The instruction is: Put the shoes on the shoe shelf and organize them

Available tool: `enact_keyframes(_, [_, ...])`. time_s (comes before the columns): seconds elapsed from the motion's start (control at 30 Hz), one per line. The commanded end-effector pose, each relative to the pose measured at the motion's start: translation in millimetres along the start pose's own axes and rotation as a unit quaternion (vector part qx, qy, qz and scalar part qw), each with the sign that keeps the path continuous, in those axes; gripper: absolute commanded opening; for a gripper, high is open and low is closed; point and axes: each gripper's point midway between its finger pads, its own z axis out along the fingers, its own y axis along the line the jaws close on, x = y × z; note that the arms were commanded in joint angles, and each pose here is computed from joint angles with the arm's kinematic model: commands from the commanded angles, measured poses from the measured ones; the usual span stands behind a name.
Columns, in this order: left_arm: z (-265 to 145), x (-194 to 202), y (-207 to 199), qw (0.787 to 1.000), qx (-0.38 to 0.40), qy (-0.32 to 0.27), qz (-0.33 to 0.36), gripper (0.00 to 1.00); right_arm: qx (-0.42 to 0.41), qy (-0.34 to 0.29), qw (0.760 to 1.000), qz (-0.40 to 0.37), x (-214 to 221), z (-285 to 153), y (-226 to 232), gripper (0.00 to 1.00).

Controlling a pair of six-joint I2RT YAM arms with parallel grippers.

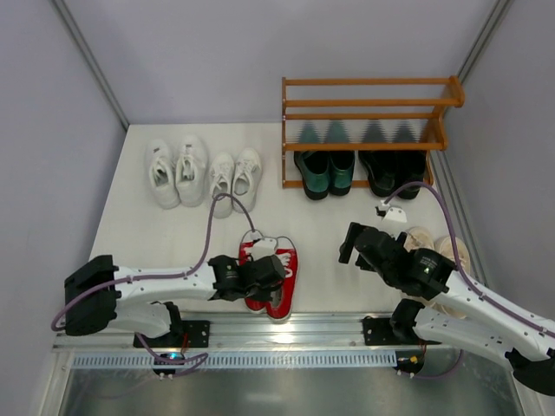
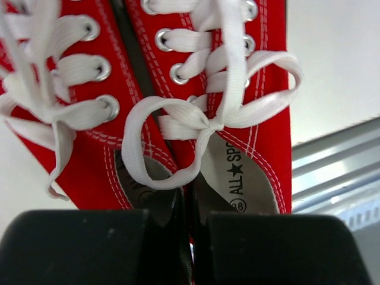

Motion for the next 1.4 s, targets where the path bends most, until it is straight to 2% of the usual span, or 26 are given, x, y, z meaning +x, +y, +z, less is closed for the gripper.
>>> enact_keyframes(0.0, [-14, -51, -76, 0.992, 0.104, -0.071, -0.017, 0.00, 0.013, -0.028, 0.999, 0.013, -11, -3, -6, 0.98])
enact_keyframes(0.3, [1, -97, -125, 0.984, 0.115, -0.133, -0.020, 0.00, 0.024, -0.035, 0.999, 0.010, -14, -5, -11, 0.98])
enact_keyframes(0.47, [15, -102, -134, 0.984, 0.108, -0.137, -0.045, 0.00, 0.024, -0.034, 0.999, 0.004, -14, -4, -10, 0.98])
enact_keyframes(0.5, [18, -101, -134, 0.984, 0.107, -0.135, -0.048, 0.03, 0.025, -0.034, 0.999, 0.003, -14, -4, -11, 0.98])
enact_keyframes(0.53, [19, -100, -135, 0.984, 0.107, -0.134, -0.052, 0.13, 0.024, -0.034, 0.999, 0.002, -15, -5, -10, 0.98])
enact_keyframes(0.57, [19, -100, -135, 0.984, 0.108, -0.132, -0.060, 0.39, 0.023, -0.035, 0.999, 0.000, -15, -5, -10, 0.98])
enact_keyframes(0.67, [14, -98, -131, 0.983, 0.110, -0.130, -0.071, 0.77, 0.016, -0.038, 0.999, -0.009, -18, -6, -8, 0.98])
enact_keyframes(0.77, [-3, -102, -119, 0.980, 0.109, -0.146, -0.086, 0.91, 0.005, -0.040, 0.999, -0.019, -20, -7, -3, 0.98])
enact_keyframes(0.93, [-42, -109, -81, 0.975, 0.091, -0.178, -0.099, 0.96, -0.052, -0.021, 0.998, -0.043, -12, 4, 26, 0.98])
enact_keyframes(0.97, [-63, -117, -74, 0.968, 0.101, -0.200, -0.110, 0.97, -0.064, -0.015, 0.997, -0.049, -9, 7, 33, 0.98])
enact_keyframes(1.1, [-93, -115, -31, 0.963, 0.084, -0.228, -0.120, 1.00, -0.118, 0.014, 0.991, -0.055, 10, 20, 79, 0.98])
enact_keyframes(1.27, [-116, -105, 20, 0.957, 0.055, -0.251, -0.137, 1.00, -0.110, 0.033, 0.989, -0.091, 41, 30, 122, 0.98])
enact_keyframes(1.37, [-125, -100, 38, 0.952, 0.053, -0.259, -0.153, 1.00, -0.113, 0.045, 0.990, -0.073, 52, 34, 136, 0.98])
